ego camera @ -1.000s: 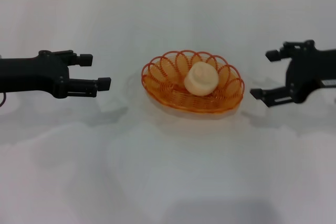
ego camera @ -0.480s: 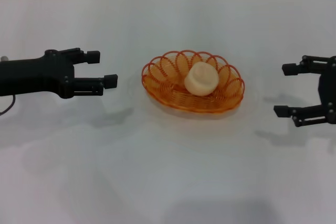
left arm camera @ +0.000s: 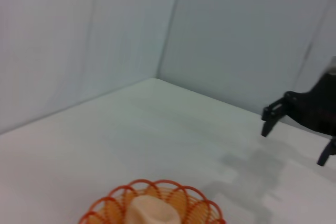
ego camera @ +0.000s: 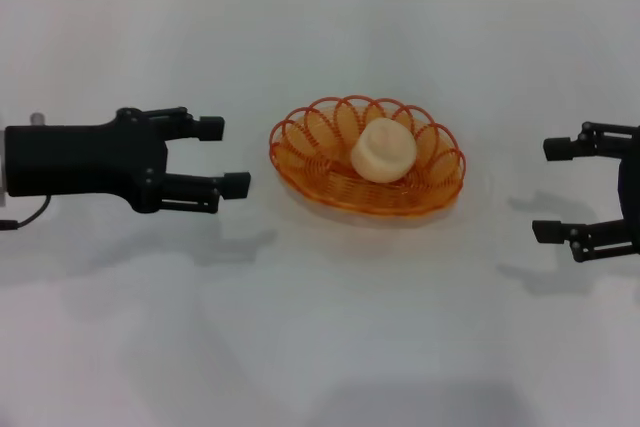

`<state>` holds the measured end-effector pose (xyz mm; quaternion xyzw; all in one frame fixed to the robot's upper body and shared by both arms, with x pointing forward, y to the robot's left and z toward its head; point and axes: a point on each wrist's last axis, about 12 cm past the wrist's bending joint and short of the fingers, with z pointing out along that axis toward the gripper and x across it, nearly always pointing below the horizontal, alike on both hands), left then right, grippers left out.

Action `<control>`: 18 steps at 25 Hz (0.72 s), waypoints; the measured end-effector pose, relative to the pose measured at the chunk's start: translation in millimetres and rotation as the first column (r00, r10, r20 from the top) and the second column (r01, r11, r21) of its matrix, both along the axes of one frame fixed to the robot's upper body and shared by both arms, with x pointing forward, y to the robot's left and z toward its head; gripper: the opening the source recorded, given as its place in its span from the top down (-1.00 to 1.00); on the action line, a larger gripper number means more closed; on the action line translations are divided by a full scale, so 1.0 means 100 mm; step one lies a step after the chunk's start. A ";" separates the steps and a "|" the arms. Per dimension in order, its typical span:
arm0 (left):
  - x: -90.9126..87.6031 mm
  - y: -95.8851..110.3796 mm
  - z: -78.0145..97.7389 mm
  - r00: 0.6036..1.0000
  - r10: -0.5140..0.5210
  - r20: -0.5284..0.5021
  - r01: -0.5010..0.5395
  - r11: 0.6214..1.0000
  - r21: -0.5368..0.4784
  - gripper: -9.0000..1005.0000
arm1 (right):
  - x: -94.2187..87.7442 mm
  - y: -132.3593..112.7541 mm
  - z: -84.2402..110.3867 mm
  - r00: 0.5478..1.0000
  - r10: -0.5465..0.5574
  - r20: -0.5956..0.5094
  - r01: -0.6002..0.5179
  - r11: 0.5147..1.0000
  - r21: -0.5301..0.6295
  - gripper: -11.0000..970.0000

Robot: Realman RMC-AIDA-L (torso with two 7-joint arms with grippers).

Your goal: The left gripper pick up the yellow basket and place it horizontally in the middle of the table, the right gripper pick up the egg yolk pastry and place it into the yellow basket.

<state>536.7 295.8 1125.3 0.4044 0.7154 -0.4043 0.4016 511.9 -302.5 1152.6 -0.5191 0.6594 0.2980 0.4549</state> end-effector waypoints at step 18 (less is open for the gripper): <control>-0.04 -0.02 -0.01 0.999 -0.046 0.007 0.046 0.999 0.010 -0.77 | 0.20 0.30 0.03 0.995 0.093 -0.021 -0.093 0.995 -0.019 -0.81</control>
